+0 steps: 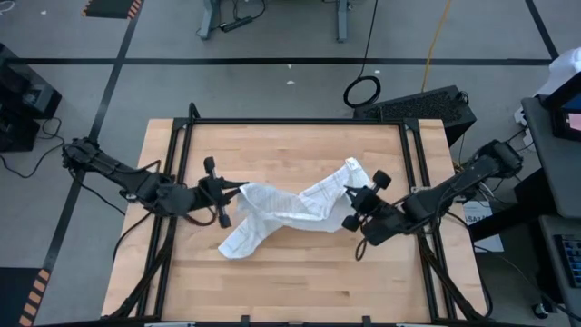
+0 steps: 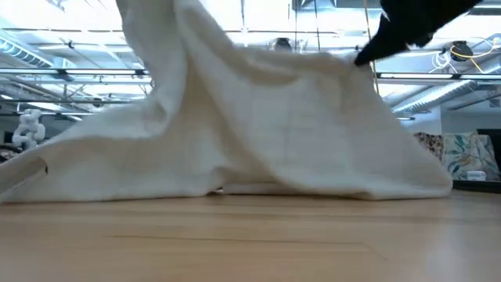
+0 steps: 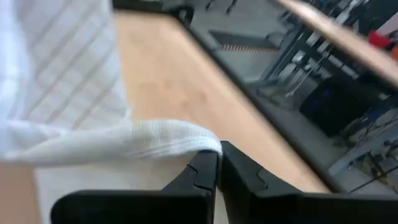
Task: Roll towel
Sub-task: Fold the white towel
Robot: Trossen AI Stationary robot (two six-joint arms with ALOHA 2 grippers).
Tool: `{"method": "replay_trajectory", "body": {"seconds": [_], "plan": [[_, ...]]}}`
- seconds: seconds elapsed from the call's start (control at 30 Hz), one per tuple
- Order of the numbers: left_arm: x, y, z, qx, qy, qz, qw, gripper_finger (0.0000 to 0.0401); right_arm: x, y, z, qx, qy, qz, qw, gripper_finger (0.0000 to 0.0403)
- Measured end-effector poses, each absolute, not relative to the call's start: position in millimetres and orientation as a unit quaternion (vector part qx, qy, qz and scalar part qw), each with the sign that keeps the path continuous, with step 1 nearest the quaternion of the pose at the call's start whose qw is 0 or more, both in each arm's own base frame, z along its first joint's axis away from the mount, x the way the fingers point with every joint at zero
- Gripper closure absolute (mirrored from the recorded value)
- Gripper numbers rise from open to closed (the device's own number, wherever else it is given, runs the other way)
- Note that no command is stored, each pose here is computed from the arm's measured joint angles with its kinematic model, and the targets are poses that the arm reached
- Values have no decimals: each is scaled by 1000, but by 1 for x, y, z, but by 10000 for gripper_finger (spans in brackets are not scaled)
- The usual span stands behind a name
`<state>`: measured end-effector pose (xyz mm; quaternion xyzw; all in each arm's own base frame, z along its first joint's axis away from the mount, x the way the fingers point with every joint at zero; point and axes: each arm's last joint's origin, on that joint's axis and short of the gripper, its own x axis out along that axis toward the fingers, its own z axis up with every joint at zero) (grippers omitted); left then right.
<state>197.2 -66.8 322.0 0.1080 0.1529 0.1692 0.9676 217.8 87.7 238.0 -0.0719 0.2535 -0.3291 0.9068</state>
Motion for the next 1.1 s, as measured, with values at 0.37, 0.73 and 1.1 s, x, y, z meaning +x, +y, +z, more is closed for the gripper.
{"method": "replay_trajectory", "body": {"seconds": [0.37,0.73,1.1], "plan": [[208,-54,303,84,191,206,956,393,233,100,211,-34,321,-269,907,317],[227,-45,286,86,229,228,942,393,245,113,228,-24,283,-157,946,220],[238,-38,275,89,249,244,933,393,263,120,205,-69,264,-206,940,185]]}}
